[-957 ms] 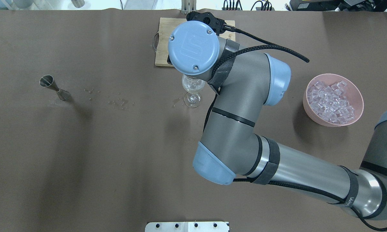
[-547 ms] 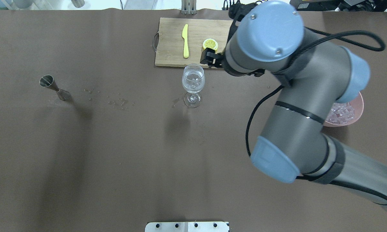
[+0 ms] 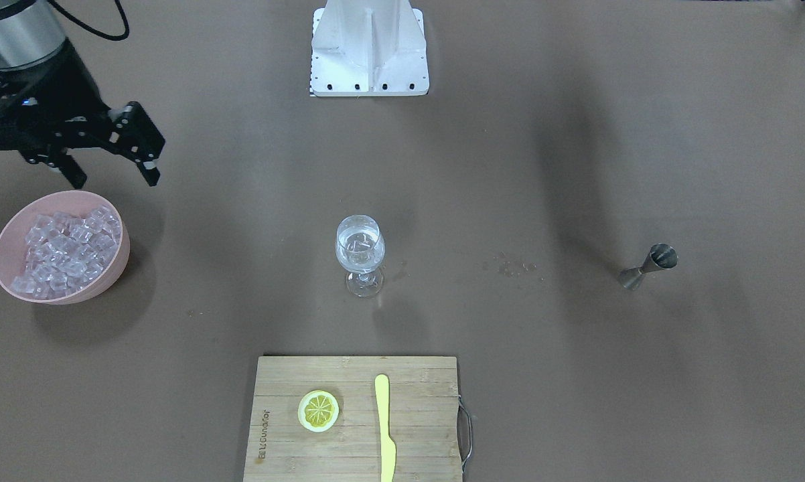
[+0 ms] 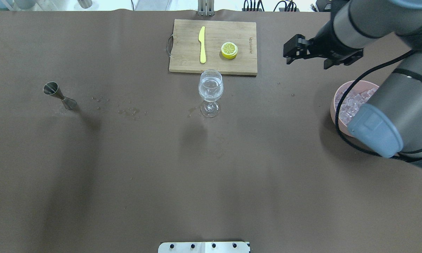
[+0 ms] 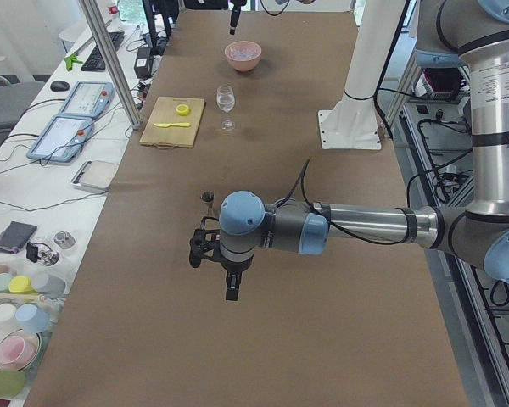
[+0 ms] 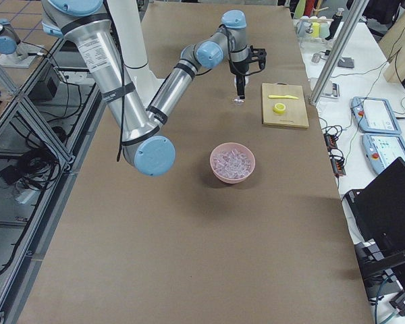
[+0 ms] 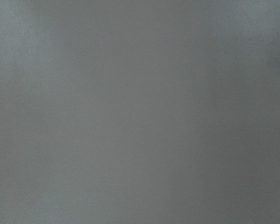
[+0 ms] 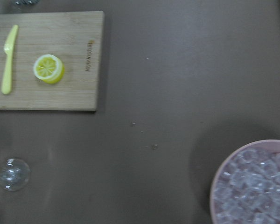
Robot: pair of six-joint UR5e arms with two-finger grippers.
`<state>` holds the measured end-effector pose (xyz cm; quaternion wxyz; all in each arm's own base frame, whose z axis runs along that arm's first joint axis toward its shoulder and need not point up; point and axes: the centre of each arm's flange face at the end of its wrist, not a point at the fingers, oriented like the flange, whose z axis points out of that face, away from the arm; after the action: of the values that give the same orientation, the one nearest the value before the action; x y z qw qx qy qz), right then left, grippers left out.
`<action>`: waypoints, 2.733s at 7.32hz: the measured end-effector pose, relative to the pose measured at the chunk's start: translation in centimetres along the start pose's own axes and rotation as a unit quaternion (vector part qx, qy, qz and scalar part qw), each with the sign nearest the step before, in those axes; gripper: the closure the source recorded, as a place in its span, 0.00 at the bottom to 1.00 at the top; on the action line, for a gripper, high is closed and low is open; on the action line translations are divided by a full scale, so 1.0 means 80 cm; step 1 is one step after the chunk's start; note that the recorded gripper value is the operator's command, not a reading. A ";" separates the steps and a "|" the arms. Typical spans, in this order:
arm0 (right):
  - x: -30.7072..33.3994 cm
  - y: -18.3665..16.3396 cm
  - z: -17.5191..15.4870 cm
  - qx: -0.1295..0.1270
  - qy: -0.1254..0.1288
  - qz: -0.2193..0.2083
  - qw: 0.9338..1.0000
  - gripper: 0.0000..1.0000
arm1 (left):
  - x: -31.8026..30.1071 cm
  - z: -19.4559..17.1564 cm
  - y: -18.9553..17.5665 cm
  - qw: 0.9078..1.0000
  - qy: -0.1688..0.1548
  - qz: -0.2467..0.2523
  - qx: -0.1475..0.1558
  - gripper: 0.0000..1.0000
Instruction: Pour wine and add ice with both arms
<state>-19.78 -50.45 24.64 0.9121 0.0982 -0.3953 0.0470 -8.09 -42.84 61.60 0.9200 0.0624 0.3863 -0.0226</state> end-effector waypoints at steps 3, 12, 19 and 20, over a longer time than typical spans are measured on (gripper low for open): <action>0.238 0.016 0.020 -0.047 0.076 -0.084 0.993 0.00 | 0.003 -0.002 -0.001 1.000 0.000 -0.006 0.001 0.02; 0.574 0.158 0.118 -0.103 0.070 -0.039 0.991 0.00 | -0.006 0.008 0.016 1.000 0.000 -0.014 -0.009 0.02; 0.584 0.159 0.062 -0.053 0.018 -0.011 0.998 0.00 | -0.011 0.014 0.028 1.000 0.003 -0.018 -0.013 0.02; 0.584 0.157 0.057 -0.048 0.019 -0.010 0.999 0.00 | -0.012 0.014 0.028 1.000 0.003 -0.018 -0.014 0.02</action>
<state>6.84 -38.80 63.59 0.9235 0.0579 -0.3786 0.0207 -7.74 -40.79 63.28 0.9191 0.0420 0.3902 -0.0339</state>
